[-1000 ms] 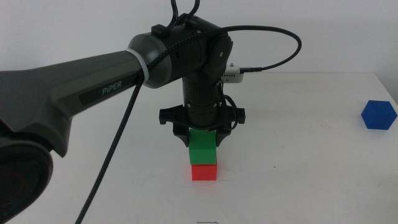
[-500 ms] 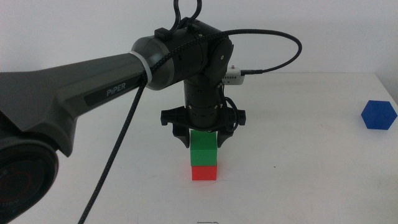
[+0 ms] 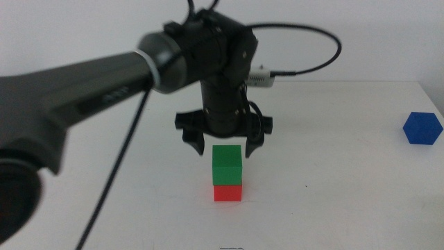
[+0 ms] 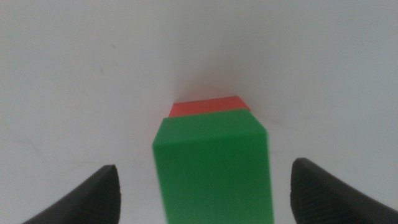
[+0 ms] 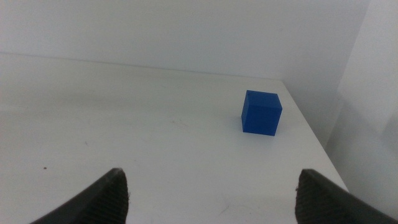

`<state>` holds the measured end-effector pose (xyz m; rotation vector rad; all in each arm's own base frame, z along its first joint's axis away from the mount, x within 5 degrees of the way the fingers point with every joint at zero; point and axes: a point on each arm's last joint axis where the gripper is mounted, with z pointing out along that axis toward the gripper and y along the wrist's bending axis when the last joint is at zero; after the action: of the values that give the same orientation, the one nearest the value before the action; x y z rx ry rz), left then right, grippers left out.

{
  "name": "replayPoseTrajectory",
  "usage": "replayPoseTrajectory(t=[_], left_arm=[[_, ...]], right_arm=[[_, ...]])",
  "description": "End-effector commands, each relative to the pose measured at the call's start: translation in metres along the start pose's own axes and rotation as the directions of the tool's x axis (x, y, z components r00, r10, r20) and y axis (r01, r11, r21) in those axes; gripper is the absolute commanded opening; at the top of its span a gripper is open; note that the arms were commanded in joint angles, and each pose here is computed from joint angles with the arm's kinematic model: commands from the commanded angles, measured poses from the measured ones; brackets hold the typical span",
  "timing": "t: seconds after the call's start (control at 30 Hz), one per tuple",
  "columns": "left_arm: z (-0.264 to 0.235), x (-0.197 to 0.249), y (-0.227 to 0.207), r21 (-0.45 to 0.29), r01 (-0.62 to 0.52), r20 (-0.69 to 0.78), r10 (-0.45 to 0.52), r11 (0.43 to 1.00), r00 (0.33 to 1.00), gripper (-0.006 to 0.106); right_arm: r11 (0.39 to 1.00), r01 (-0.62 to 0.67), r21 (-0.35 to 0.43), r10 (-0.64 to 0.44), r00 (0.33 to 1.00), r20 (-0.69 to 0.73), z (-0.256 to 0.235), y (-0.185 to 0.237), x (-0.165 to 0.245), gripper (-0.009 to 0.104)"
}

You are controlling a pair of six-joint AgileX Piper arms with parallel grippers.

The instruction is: Stack red cubes first, then green, then blue cubes in a specific spot.

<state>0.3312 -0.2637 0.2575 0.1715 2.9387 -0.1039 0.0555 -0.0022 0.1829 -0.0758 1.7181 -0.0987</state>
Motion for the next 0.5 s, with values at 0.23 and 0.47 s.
replayPoseTrajectory(t=[0.23,0.47], left_arm=[[-0.153,0.035,0.037,0.056,-0.202,0.270,0.180,0.978,0.946,0.094],[-0.247,0.085,0.078,-0.003,-0.403,0.515,0.346,0.915,0.784,0.094]], right_arm=[[1.000,0.019,0.005,-0.020,0.994,0.111,-0.003,-0.001,-0.015,0.094],[1.000,0.019,0.005,-0.020,0.994,0.111,-0.003,-0.001,-0.015,0.094]])
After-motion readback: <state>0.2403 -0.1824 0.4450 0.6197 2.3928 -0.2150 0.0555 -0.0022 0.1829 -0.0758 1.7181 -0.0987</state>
